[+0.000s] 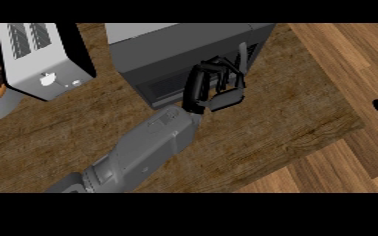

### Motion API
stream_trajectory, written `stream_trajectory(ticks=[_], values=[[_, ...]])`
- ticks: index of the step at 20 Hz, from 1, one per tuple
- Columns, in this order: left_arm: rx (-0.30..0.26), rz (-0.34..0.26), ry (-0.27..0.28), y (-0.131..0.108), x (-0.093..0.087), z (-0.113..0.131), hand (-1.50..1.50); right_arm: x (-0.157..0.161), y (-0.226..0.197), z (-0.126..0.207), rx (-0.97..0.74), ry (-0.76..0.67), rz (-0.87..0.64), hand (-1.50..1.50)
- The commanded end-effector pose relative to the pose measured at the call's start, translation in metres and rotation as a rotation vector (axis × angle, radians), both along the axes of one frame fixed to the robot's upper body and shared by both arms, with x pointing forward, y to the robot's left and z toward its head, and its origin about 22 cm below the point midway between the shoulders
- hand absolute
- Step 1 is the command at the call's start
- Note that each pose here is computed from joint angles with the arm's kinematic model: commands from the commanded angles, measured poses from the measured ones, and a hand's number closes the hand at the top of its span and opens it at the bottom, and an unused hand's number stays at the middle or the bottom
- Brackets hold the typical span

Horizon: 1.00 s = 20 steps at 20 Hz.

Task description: Pick up the milk, place it into the microwave and close the microwave

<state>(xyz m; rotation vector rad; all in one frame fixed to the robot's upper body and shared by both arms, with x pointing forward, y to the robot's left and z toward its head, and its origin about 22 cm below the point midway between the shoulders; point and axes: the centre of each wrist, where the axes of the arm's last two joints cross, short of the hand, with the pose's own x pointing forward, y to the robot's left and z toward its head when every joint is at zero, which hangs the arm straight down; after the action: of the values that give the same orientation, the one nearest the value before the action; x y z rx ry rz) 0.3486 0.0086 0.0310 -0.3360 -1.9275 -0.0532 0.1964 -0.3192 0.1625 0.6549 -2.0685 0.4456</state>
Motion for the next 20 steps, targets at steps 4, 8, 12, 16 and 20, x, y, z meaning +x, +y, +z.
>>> stream_trajectory(ticks=[4,8,12,16,20], values=[[0.078,-0.027,-0.014,-0.002,0.016,0.011,1.5,0.002,-0.002,0.009,-0.003,-0.015,0.041,-1.5],[0.151,0.012,0.017,0.006,0.017,-0.002,1.5,0.004,0.002,0.01,0.025,-0.034,0.084,-1.5],[0.176,0.085,0.088,0.012,0.019,-0.01,1.5,0.004,0.002,0.012,0.012,-0.022,0.125,-1.5],[0.194,0.118,0.124,0.016,0.017,-0.018,1.5,0.001,-0.001,0.015,0.017,-0.02,0.117,-1.5],[0.209,0.185,0.18,0.023,0.016,-0.029,1.5,-0.003,-0.005,0.018,0.002,-0.023,0.1,-1.5]])
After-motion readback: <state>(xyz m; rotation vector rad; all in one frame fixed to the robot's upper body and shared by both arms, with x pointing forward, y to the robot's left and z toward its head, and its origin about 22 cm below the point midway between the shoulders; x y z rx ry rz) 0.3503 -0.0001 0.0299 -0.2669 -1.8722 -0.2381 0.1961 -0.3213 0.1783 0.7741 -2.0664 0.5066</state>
